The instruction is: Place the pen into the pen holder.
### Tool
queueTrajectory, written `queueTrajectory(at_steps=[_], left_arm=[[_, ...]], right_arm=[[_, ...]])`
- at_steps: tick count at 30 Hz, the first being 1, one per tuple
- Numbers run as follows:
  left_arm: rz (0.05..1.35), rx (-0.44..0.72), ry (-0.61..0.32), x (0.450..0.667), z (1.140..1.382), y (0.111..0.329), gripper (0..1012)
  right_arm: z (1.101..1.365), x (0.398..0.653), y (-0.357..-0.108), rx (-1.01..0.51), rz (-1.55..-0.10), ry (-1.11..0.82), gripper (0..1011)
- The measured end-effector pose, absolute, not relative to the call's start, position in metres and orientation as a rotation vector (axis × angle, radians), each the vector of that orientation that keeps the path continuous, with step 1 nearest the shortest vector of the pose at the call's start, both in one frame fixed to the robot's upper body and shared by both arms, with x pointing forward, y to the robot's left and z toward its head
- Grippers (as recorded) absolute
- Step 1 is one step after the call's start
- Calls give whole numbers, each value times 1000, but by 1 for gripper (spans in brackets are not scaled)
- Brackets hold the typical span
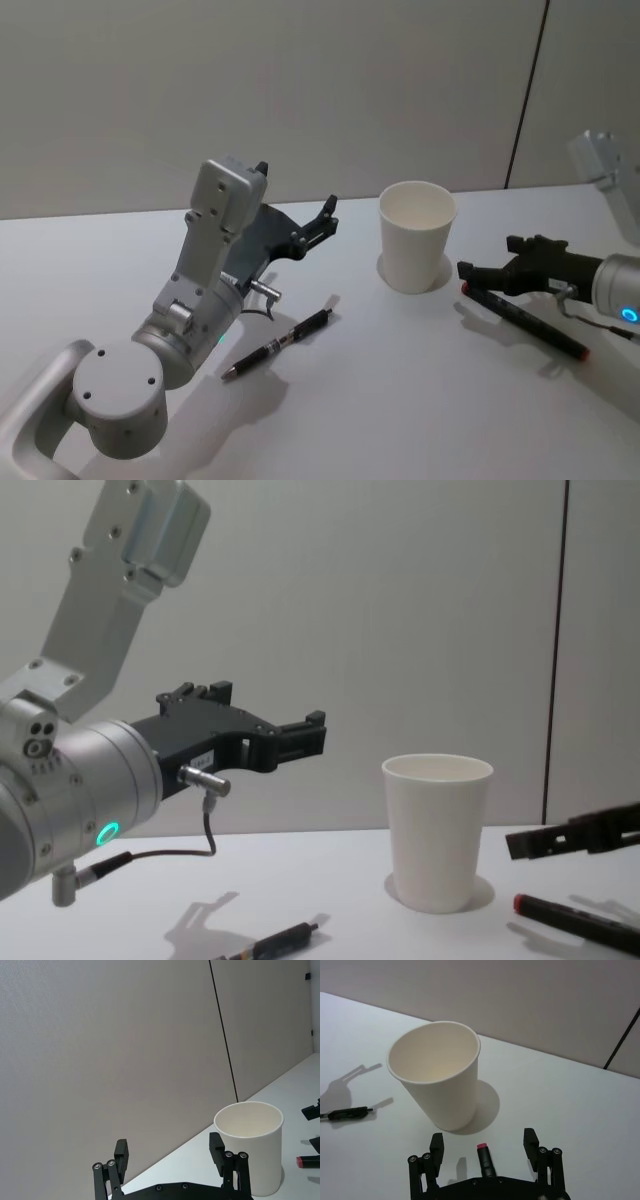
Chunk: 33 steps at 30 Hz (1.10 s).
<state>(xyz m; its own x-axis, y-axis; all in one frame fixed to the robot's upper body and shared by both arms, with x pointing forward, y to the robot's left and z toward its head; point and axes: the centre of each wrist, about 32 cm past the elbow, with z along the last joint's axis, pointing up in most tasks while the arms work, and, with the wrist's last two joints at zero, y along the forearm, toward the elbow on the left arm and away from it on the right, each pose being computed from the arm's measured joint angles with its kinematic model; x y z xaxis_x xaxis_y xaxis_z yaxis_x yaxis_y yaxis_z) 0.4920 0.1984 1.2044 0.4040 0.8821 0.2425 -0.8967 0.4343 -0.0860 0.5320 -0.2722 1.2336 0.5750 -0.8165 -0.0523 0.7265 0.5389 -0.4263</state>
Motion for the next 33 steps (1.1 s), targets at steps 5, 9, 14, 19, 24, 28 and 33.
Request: queueTrajectory(at_steps=[5, 9, 14, 19, 24, 28, 33], left_arm=[[1124, 61, -268, 492, 1204, 198, 1003], [1124, 61, -268, 492, 1204, 198, 1003], [1124, 61, -268, 492, 1204, 198, 1003], [1124, 61, -268, 492, 1204, 198, 1003], [1124, 61, -268, 492, 1204, 198, 1003], [1124, 61, -268, 492, 1204, 198, 1003], [1124, 61, -268, 492, 1204, 198, 1003]], right_arm=[[1238, 538, -269, -423, -909, 286, 1001], [1239, 542, -268, -446, -903, 295, 1001], [1239, 548, -265, -470, -900, 300, 1001], [1238, 552, -264, -493, -898, 304, 1002], [1236, 555, -262, -510, -892, 309, 1001], [1234, 556, -261, -524, -885, 313, 1001], [1230, 557, -260, -541, -878, 319, 1001]])
